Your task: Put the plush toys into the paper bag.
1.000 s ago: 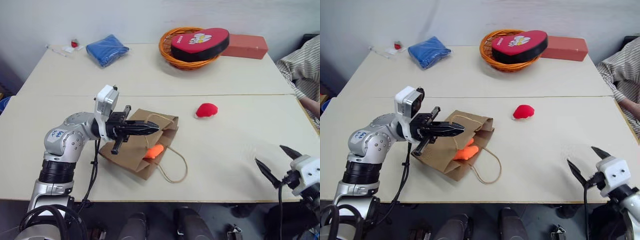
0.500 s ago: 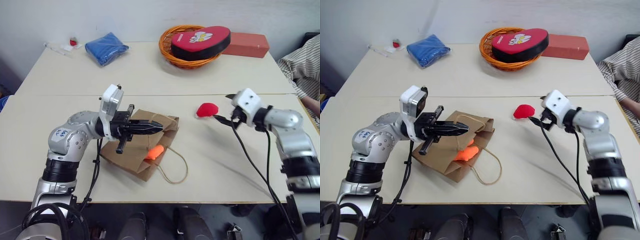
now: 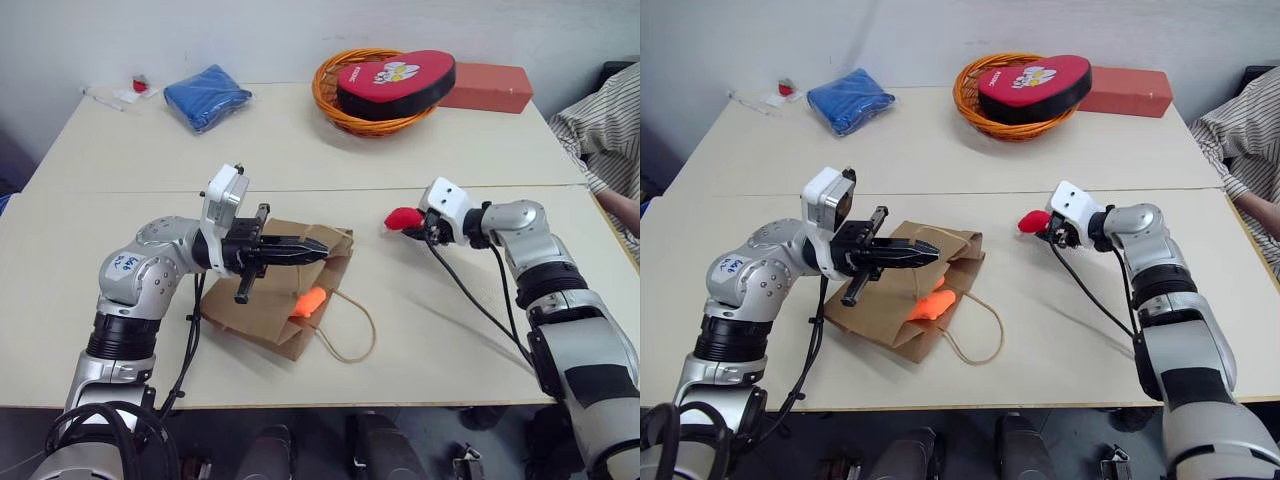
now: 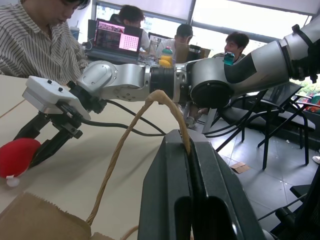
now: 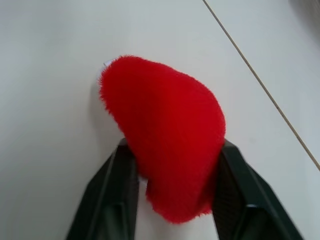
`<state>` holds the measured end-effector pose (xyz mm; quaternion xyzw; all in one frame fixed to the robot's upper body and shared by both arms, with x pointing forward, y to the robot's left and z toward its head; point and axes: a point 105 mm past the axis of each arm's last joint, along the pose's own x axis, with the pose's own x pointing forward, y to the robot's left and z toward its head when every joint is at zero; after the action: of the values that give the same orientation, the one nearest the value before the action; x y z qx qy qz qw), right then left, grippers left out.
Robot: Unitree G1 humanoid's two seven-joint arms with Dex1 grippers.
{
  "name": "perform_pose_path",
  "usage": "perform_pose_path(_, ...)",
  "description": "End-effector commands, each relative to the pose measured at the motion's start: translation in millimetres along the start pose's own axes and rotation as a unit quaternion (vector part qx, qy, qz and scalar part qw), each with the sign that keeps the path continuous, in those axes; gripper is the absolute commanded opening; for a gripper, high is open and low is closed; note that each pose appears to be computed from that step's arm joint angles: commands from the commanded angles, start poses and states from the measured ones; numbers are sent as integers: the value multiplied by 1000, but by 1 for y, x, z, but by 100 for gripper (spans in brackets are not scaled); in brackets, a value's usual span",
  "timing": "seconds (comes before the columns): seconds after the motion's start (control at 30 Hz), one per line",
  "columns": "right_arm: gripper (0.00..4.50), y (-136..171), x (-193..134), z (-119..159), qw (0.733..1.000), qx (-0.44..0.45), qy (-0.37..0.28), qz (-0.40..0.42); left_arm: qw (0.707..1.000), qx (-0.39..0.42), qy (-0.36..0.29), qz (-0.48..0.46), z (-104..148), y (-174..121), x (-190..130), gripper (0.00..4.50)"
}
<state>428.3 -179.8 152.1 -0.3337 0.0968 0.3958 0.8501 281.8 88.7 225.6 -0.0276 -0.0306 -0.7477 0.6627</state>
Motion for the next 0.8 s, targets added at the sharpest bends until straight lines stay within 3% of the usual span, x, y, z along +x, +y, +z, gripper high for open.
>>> perform_pose_path(0.03,48,-7,-11,18,999,-28,-38,-1,1000,20,-7,-3,7,-3,2,0)
perform_pose_path(0.1,18,2,-26,26,996,-45,-68,35,1000,23,-14,-7,11,-4,2,0)
perform_pose_path(0.3,16,85,-63,43,975,-37,-119,185,999,20,-29,-13,23,-1,-1,0)
perform_pose_path(0.43,16,133,-49,61,963,-12,-137,230,999,11,-31,-28,22,-1,3,0)
perform_pose_path(0.6,16,127,-8,89,972,-11,-157,172,999,3,-33,-42,19,-2,7,0)
perform_pose_path(0.8,16,121,33,95,982,-2,-129,138,998,-3,-37,-51,17,-2,10,0)
